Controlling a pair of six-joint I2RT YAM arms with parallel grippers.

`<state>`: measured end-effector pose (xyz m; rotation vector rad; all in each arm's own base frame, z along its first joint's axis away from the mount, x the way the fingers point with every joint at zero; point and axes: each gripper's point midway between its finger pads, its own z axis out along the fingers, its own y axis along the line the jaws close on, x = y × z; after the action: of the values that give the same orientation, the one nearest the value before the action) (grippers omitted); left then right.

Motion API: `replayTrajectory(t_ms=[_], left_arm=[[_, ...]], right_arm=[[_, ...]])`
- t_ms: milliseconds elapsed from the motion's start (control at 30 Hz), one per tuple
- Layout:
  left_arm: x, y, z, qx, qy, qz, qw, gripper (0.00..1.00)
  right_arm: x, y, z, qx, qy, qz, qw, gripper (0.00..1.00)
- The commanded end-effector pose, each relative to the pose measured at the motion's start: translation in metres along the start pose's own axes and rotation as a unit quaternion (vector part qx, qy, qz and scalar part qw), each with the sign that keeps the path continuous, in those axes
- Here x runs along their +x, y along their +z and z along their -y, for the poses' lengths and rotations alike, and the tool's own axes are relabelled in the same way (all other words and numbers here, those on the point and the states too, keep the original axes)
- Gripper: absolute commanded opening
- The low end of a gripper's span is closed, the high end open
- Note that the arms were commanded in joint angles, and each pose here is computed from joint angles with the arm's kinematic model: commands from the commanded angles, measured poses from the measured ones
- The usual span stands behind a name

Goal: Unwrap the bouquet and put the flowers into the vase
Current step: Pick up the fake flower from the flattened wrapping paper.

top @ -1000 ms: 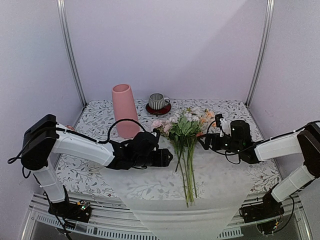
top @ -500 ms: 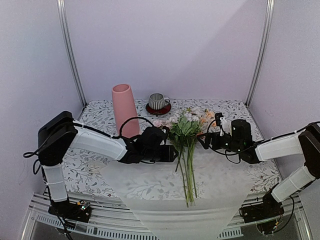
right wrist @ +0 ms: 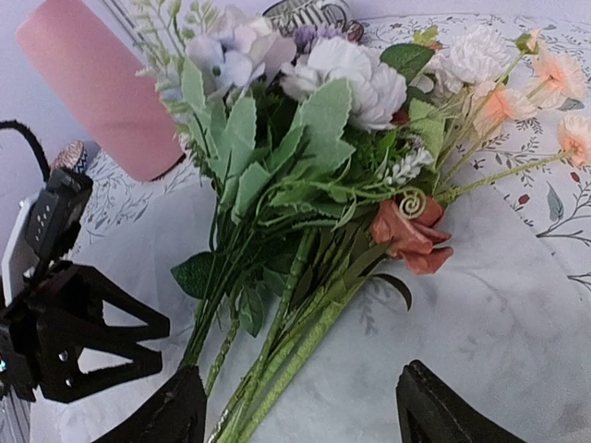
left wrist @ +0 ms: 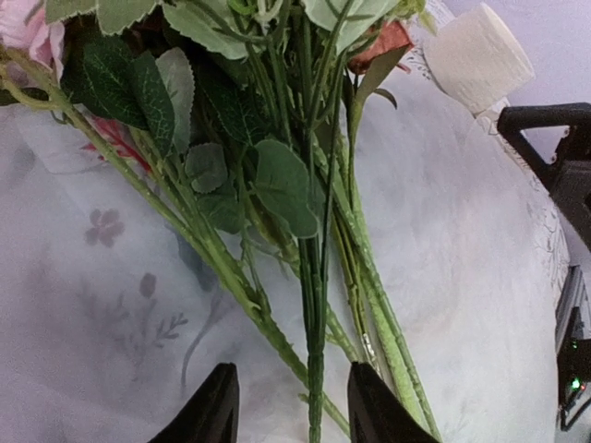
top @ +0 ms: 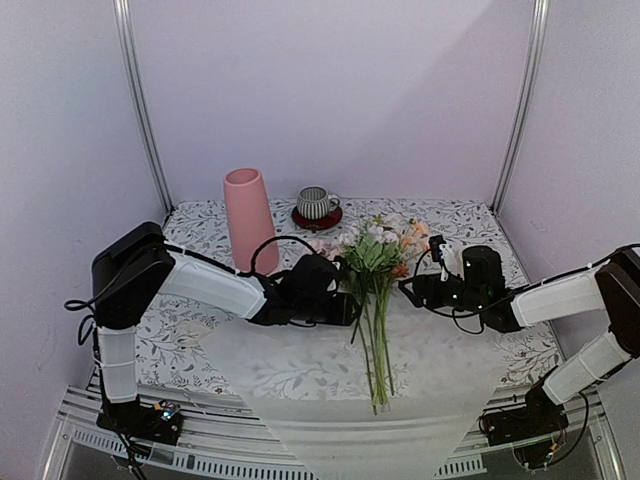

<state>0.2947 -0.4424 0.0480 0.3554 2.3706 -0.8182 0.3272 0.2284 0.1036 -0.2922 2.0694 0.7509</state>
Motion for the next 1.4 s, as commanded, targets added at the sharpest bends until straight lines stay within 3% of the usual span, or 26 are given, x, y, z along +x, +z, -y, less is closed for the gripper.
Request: replayTrajectory(t_ms=[0, 267, 533, 867, 1167, 1367], left_arm=[[-0.013, -0.008, 0.001, 0.010, 0.011, 0.014, 1.000, 0.42], [-0.013, 0.009, 0.006, 0.037, 0.014, -0.005, 0.999, 0.35], [-0.013, 0.020, 0.004, 0.054, 0.003, -0.015, 0.998, 0.35], [-0.009, 0.024, 0.008, 0.075, -0.007, -0.029, 0.997, 0.25], [-0.019, 0.000, 0.021, 0.112, -0.002, -0.002, 0.994, 0.28], [-0.030, -0.032, 0.020, 0.102, 0.006, 0.024, 0.995, 0.28]], right_arm=[[0.016, -0.002, -0.008, -0.030, 0.017, -0.029, 0.999, 0.69], [0.025, 0.013, -0.016, -0.063, 0.018, -0.060, 0.996, 0.61], [0.033, 0.025, -0.029, -0.108, 0.025, -0.088, 0.990, 0.59], [0.033, 0.028, -0.033, -0.120, 0.024, -0.092, 0.988, 0.58], [0.039, 0.030, -0.038, -0.140, 0.037, -0.103, 0.984, 0.57], [0.042, 0.040, -0.046, -0.153, 0.103, -0.112, 0.976, 0.51]])
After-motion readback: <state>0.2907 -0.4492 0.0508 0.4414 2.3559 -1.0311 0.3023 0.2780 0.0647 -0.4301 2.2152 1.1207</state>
